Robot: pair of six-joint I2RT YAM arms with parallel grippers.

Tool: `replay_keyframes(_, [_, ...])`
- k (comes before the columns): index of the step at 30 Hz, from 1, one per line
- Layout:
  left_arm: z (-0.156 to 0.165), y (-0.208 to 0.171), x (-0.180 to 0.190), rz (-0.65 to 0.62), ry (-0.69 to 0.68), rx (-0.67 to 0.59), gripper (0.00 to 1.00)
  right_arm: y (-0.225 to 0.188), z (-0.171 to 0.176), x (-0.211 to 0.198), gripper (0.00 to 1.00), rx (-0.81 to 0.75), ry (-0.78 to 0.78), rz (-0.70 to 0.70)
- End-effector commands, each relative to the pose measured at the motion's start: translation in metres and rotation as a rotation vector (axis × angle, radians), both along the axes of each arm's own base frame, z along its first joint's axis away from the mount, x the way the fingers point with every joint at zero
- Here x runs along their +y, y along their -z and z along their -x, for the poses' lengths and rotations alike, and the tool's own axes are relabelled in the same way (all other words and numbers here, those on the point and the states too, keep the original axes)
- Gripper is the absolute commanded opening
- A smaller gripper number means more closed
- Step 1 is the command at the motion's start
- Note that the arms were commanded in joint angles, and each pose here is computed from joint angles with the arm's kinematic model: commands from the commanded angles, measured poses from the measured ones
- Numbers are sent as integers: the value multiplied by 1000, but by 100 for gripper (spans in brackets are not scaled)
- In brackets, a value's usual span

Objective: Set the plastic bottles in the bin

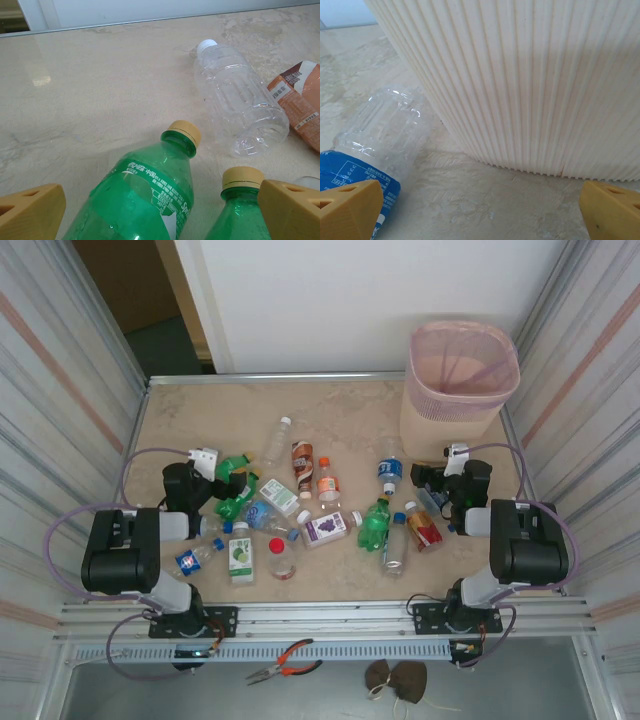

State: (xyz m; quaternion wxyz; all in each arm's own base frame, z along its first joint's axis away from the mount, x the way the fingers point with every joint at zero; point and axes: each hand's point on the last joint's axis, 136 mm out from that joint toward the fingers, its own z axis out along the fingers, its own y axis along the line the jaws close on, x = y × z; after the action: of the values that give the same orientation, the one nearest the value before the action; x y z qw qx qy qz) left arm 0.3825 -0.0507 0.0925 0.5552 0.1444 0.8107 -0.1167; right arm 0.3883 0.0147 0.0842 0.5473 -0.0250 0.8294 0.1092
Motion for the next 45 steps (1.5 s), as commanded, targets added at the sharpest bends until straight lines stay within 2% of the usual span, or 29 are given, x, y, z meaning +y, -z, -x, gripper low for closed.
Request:
replay_keyframes(1, [0,-5,-1,-11,17,-31,99,-1,1,2,99,-14,-22,10])
replay_keyframes(26, [-3,-5,9,-5,-42,-23,99,-4,2,3,99,-24,-26,11])
replay_keyframes(34, [4,-26,9,-28,-61,-32,99,-24,8,-1,99,-22,30,38])
replay_keyframes(39, [7,-45,26,-31,-185,-41,99,-43,17,-3,99,-21,66,26])
replay_keyframes(43, [9,-56,56,-8,-391,27,99,-53,30,-5,99,26,113,-6])
replay_keyframes(45, [13,-62,63,27,-449,51,99,-59,38,-2,99,57,117,-34])
